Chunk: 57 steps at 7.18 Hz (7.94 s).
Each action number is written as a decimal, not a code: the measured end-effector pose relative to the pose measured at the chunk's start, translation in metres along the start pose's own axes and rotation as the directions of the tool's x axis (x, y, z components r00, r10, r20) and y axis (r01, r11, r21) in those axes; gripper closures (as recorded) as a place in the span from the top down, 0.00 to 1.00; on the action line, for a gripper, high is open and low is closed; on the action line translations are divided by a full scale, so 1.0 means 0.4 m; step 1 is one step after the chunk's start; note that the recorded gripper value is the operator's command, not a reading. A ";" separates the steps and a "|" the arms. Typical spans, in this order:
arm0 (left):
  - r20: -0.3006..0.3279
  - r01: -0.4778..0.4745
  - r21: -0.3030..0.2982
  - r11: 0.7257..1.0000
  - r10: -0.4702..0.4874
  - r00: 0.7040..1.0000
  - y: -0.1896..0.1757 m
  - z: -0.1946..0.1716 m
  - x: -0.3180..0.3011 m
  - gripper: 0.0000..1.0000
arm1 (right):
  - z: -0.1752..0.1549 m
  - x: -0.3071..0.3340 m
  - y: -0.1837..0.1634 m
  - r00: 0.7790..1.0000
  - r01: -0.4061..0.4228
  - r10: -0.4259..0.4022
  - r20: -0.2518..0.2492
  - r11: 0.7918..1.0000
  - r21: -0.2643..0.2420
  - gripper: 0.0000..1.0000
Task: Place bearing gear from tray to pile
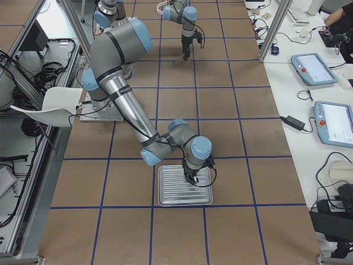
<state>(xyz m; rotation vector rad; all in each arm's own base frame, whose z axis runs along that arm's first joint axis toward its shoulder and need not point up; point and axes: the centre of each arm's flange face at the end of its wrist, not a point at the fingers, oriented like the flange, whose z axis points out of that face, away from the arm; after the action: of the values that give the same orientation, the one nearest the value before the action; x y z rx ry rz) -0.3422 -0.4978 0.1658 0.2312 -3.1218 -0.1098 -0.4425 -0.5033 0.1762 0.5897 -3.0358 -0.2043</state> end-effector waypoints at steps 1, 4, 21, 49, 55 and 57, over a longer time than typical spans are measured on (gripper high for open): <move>0.003 0.005 -0.003 1.000 -0.005 1.000 0.014 0.007 0.002 0.63 | -0.006 0.000 0.003 1.000 -0.001 0.001 0.005 1.000 -0.007 0.00; -0.003 0.011 0.009 1.000 -0.011 1.000 0.022 -0.004 0.002 0.60 | -0.173 -0.033 0.000 0.999 -0.018 0.018 -0.039 1.000 0.009 0.00; 0.024 -0.236 -0.040 0.971 0.237 0.971 -0.242 -0.183 -0.914 0.04 | -0.421 -1.693 -0.765 0.866 -0.484 0.456 0.204 0.868 0.113 0.00; 0.050 0.049 0.060 0.997 -0.052 0.997 -0.008 -0.018 0.038 0.41 | -0.754 -1.329 -0.296 0.891 -0.453 0.446 0.087 0.887 0.092 1.00; 0.050 0.031 0.057 0.998 -0.034 0.998 -0.003 -0.024 0.034 0.12 | -0.757 -1.331 -0.291 0.889 -0.457 0.450 0.089 0.884 0.094 1.00; 0.046 0.007 0.066 0.998 -0.010 0.999 -0.023 -0.058 0.007 0.11 | -0.756 -1.331 -0.291 0.887 -0.460 0.453 0.088 0.883 0.093 1.00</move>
<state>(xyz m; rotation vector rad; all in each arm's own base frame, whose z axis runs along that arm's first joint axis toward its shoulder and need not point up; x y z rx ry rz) -0.3431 -0.5090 0.1883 0.2463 -3.1741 -0.0133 0.1142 -0.4468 0.4512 -0.1484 -3.1496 -0.0331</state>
